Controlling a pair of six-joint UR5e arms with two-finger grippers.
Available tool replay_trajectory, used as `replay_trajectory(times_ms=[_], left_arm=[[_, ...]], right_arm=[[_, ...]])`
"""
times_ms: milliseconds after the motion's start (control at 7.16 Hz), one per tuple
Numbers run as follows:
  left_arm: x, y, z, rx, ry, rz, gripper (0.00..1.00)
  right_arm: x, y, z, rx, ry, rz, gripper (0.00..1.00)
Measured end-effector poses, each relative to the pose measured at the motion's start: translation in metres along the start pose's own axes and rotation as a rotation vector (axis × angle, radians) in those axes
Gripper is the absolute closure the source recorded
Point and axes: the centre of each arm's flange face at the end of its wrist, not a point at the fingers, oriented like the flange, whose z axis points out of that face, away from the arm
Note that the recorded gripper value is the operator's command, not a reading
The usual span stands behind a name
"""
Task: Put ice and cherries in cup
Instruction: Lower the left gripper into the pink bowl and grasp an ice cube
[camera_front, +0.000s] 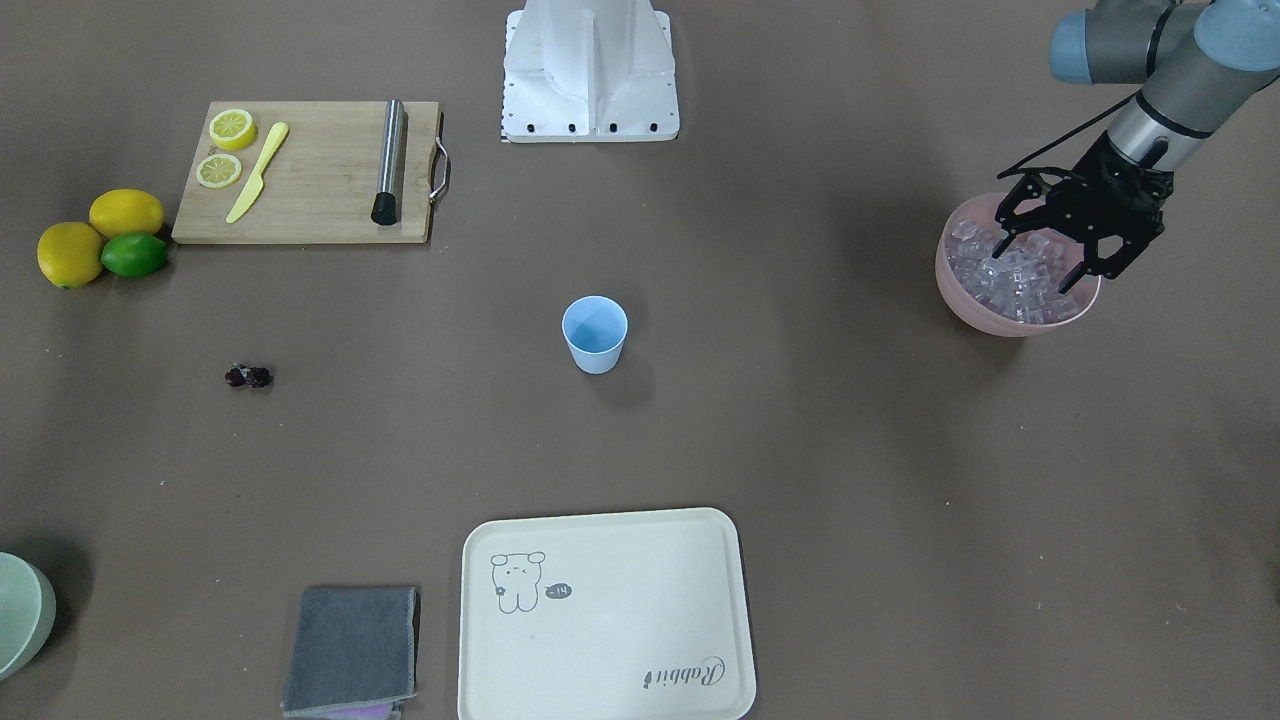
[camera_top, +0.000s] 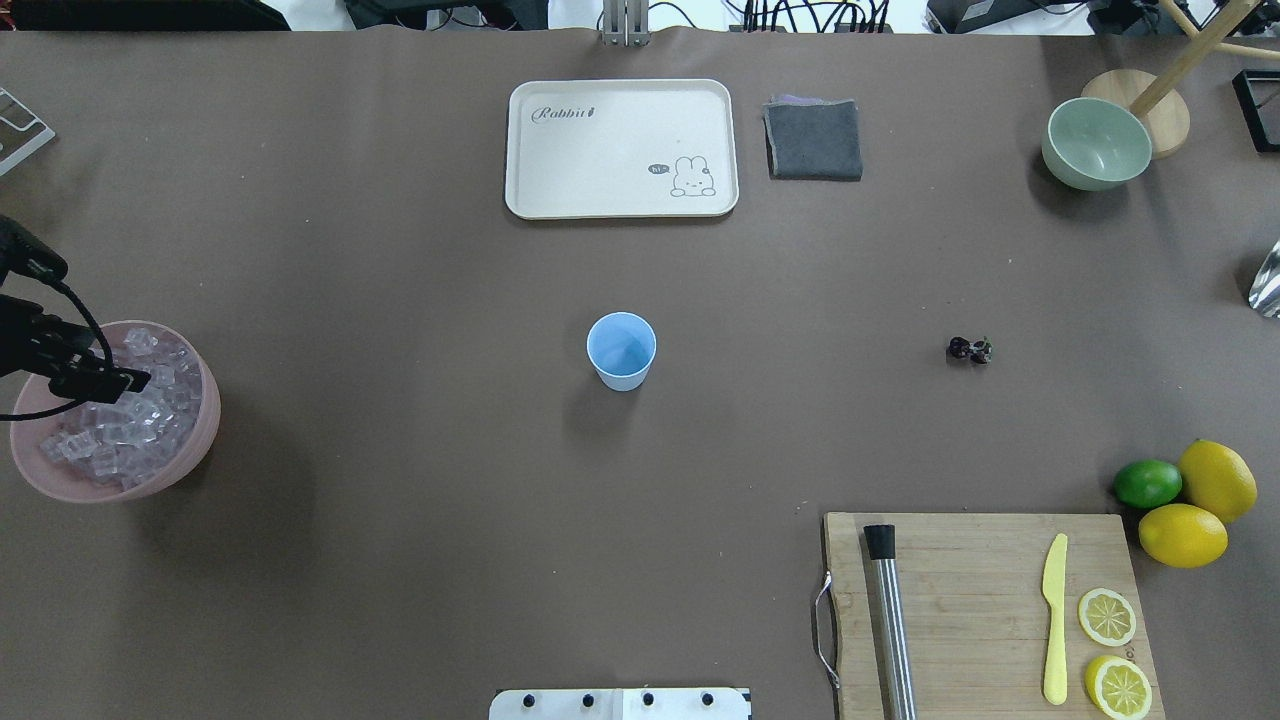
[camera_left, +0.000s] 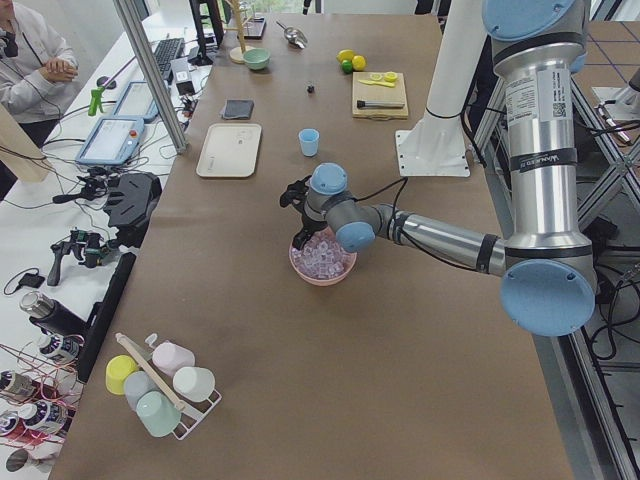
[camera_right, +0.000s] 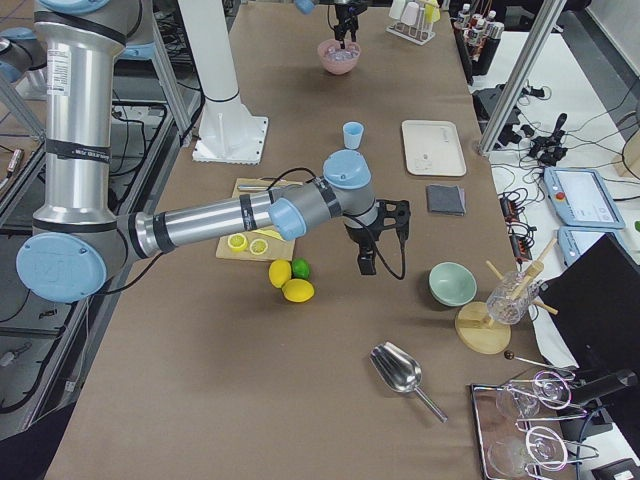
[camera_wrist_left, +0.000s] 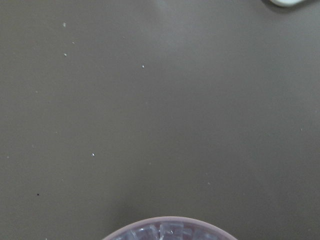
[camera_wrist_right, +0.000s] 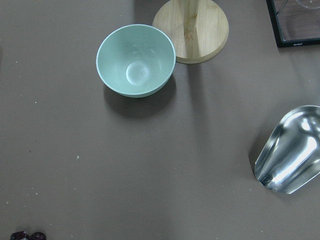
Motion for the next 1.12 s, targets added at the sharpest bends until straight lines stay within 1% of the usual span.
replay_trajectory(times_ms=[419, 838, 977, 1117], left_arm=[[0.010, 0.011, 0.010, -0.026, 0.025, 0.049, 0.33], [0.019, 0.022, 0.019, -0.035, 0.054, 0.070, 0.41], [0.019, 0.024, 0.022, -0.039, 0.055, 0.070, 0.48], [0.019, 0.025, 0.023, -0.043, 0.055, 0.070, 0.63]], right_arm=[[-0.005, -0.004, 0.000, 0.005, -0.003, -0.006, 0.00], [-0.005, -0.004, 0.000, 0.005, -0.004, -0.006, 0.00], [-0.005, -0.004, 0.000, 0.005, -0.004, -0.006, 0.00], [-0.005, -0.004, 0.000, 0.005, -0.004, -0.006, 0.00]])
